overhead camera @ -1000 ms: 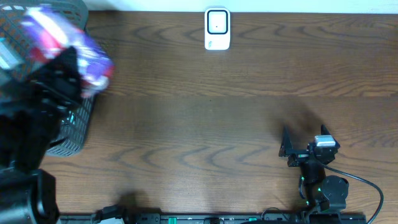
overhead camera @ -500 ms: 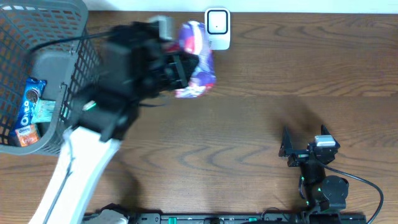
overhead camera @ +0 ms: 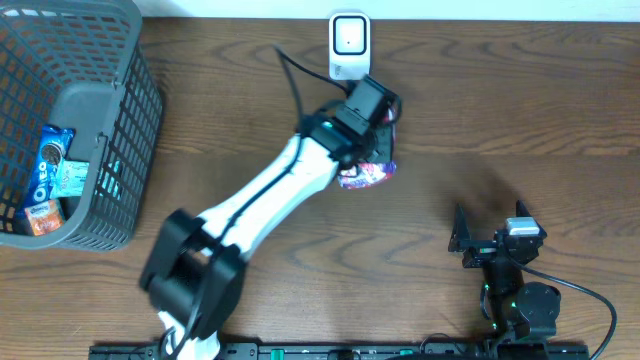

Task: Scan the item barcode
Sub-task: 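Carry the candy bag to the table beside the scanner and release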

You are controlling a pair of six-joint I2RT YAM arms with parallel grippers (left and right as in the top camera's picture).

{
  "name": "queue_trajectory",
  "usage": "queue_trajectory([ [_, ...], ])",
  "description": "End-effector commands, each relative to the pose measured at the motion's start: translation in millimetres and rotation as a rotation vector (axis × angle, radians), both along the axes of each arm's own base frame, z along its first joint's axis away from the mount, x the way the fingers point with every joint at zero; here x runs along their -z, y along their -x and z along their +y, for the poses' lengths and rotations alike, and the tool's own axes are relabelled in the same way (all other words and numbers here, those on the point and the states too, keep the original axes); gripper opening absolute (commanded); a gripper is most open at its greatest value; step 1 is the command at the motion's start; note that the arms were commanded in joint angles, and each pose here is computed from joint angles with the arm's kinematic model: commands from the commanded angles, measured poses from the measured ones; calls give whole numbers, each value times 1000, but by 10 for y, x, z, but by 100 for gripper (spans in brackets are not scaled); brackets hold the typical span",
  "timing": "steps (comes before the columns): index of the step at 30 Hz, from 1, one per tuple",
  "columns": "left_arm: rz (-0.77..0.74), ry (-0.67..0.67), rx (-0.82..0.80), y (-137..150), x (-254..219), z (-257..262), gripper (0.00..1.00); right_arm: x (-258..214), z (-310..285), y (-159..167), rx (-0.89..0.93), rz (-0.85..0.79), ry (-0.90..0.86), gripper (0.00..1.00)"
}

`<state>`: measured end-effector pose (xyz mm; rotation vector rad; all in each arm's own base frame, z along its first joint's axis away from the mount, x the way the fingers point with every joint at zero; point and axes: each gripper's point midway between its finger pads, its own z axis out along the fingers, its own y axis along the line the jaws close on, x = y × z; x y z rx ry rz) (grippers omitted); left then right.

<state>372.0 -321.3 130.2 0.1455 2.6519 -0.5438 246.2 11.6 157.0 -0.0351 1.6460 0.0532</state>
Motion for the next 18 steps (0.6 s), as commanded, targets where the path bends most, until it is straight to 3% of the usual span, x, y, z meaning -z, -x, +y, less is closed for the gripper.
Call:
queue_trajectory([
  [1,-6,-36,19,-22,219,-97,27,6,-2,2,2,1,-10,99],
  [2,-5,-38,23,-19,252,-120,45,6,-2,2,2,1,-10,99],
  [5,-9,-35,28,-28,269,-146,61,6,-2,2,2,1,-10,99],
  [9,-46,-23,30,-84,77,-70,63,6,-2,2,2,1,-10,99],
  [12,-107,24,-21,-193,-353,158,64,6,-2,2,2,1,-10,99],
  [18,-257,110,-198,-345,-1348,1048,64,6,-2,2,2,1,-10,99],
])
